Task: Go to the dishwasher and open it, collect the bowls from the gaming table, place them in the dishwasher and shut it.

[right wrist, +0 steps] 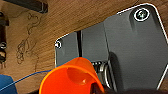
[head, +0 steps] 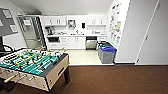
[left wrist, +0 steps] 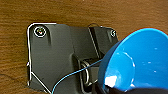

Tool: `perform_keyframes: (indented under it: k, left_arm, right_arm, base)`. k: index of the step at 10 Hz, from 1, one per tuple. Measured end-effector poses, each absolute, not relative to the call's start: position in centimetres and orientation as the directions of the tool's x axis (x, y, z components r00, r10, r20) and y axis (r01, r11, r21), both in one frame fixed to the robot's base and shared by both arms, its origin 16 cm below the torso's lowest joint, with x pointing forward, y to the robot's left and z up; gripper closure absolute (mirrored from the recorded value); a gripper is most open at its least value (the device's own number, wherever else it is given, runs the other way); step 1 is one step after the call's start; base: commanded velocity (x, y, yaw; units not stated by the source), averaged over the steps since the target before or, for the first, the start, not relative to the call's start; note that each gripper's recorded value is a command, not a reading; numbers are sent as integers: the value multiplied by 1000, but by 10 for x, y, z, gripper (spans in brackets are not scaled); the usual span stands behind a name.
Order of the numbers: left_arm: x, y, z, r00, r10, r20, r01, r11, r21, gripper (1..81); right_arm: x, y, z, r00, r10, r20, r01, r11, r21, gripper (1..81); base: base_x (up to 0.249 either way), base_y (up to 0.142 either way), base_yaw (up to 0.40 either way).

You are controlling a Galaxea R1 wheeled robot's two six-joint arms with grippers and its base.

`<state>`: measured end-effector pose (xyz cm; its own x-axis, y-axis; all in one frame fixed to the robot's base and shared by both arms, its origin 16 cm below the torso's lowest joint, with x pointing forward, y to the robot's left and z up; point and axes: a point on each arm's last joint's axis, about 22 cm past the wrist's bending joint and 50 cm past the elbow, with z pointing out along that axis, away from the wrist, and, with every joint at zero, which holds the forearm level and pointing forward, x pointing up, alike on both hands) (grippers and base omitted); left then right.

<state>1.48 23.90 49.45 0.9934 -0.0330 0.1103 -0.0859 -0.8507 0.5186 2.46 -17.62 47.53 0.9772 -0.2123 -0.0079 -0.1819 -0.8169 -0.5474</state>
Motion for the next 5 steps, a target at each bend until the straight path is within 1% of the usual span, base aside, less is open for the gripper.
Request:
perform_keyframes:
  k: [2, 5]
  left_arm:
    - [15, 238, 494, 993, -33, 110, -86, -851, 519, 811]
    - [15, 247, 488, 993, -34, 110, -85, -863, 498, 811]
  right_arm:
    - [25, -176, 475, 977, -212, -8, -182, -817, -547, 811]
    - [25, -172, 475, 977, -212, -9, -182, -815, -551, 811]
  base:
    - [165, 0, 0]
    - [165, -63, 0]
